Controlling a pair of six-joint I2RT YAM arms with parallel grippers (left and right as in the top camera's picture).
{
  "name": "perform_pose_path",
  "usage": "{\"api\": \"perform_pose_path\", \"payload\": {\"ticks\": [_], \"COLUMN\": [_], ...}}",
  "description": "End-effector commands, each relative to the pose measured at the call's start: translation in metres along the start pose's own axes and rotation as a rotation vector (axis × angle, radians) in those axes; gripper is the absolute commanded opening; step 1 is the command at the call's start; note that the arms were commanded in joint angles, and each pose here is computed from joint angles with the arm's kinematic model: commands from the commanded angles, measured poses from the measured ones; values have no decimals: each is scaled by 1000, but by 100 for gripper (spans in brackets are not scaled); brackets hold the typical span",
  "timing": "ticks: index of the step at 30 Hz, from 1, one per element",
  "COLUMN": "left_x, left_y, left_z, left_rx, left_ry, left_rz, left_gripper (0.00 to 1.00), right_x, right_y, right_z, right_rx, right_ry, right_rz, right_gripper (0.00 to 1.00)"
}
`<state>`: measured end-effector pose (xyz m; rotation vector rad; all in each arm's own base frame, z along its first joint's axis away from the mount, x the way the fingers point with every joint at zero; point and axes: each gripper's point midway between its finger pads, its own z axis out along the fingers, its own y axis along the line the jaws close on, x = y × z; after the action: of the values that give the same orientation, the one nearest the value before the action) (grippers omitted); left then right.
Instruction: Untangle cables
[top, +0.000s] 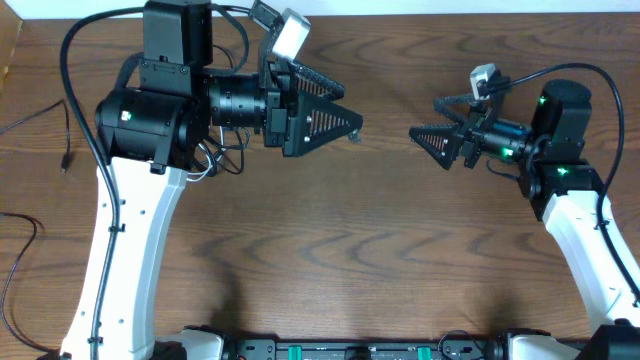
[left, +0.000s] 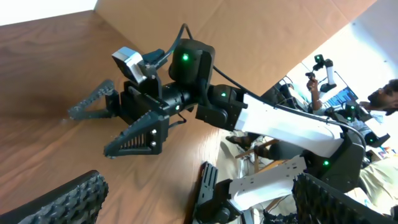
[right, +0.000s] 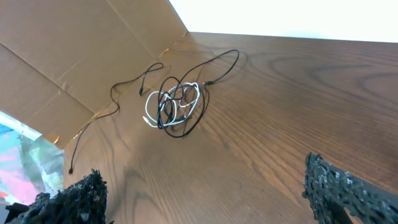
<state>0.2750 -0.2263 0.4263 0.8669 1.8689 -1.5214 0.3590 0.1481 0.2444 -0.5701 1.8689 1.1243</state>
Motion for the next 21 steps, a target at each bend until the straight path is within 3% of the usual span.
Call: {"api": "perform_pose_path", "payload": {"ticks": [1, 10, 12, 15, 17, 19, 21], "left_x": [0, -3, -5, -6, -3, 4, 11], "left_y": [-9, -8, 3, 42, 80, 127, 154], "left_z": [-2, -2, -2, -8, -23, -61, -97], "left_rx": [33, 25, -40, -269, -506, -861, -1113], "left_ry": [-4, -11, -16, -23, -20, -5, 17], "left_rz": [-1, 20, 30, 19, -3, -32, -52], "left_gripper": [96, 96, 96, 96, 96, 96, 96], "right_x": [-6, -6, -6, -6, -6, -6, -6], "right_y": [4, 4, 4, 4, 4, 3, 2], "right_z": [-3, -3, -3, -3, -3, -3, -3], "right_rx": [-1, 0, 3, 3, 3, 3, 10], "right_ry": [-11, -12, -12, -12, -12, -12, -12], "right_rz": [-39, -39, -38, -38, -37, -37, -37], "right_gripper": [99, 99, 99, 99, 99, 99, 99]}}
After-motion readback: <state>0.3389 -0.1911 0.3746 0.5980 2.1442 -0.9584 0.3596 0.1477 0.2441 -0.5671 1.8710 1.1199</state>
